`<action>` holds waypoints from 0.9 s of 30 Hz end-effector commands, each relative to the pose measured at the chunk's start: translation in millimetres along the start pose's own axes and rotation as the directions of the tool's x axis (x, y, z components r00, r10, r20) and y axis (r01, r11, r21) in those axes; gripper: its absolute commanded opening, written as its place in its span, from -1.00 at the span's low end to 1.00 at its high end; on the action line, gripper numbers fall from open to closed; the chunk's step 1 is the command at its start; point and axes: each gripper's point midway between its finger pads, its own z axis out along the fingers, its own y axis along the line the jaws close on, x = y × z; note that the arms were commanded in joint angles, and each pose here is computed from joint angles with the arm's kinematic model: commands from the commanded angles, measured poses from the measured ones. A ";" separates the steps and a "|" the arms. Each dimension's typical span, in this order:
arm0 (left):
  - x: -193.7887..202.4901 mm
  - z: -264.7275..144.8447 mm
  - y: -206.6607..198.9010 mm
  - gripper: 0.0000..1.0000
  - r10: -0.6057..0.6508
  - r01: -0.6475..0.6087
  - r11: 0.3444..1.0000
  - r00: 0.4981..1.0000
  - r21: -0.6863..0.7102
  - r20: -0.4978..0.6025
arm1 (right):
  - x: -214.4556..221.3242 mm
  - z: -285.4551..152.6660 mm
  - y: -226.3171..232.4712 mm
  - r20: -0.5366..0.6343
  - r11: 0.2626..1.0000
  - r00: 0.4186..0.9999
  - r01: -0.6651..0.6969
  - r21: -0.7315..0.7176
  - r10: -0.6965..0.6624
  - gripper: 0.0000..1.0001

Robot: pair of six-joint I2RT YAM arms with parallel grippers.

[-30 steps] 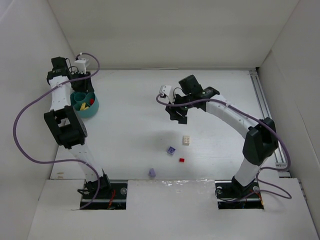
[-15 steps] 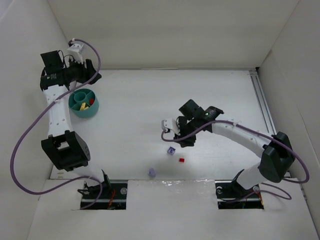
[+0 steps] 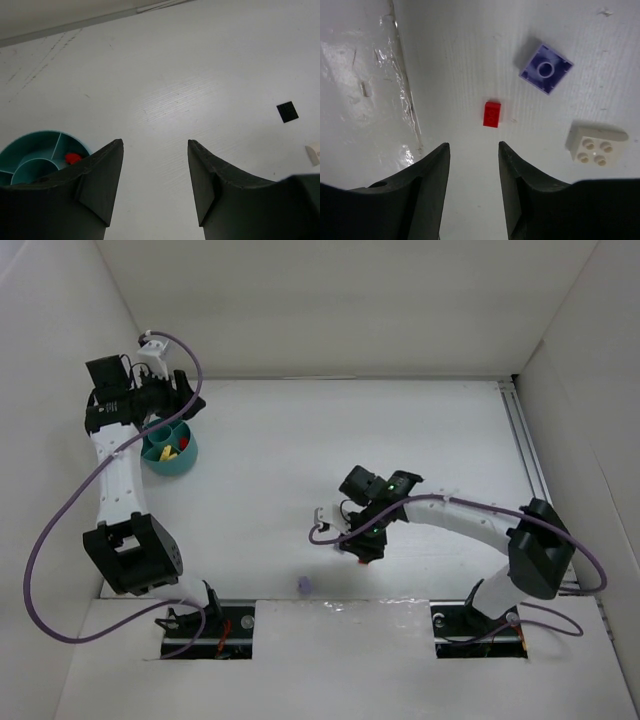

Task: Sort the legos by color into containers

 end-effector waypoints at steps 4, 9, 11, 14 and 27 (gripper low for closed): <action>-10.3 -15.9 -9.8 0.03 0.061 -0.060 0.998 0.997 -0.019 0.047 | 5.4 24.1 9.6 -0.124 0.997 0.990 -0.072 0.013 0.073 -0.01; -8.1 -20.4 -2.5 0.03 0.056 -0.055 0.998 0.998 -0.036 0.043 | 15.4 44.6 11.1 -0.213 0.994 0.971 -0.109 0.019 0.110 -0.01; -6.3 -20.5 -4.8 0.03 0.049 -0.048 0.999 0.998 -0.025 0.038 | 16.2 45.4 5.4 -0.227 0.992 0.966 -0.115 0.048 0.123 -0.01; -3.9 -17.6 -4.2 0.03 0.041 -0.041 0.999 0.999 -0.014 0.033 | 17.4 49.7 -2.7 -0.245 0.990 0.960 -0.119 0.082 0.136 -0.01; -5.9 -9.3 4.6 0.03 0.034 -0.033 0.999 0.999 -0.012 0.025 | 12.7 62.3 -16.1 -0.255 0.981 0.953 -0.132 0.140 0.165 0.06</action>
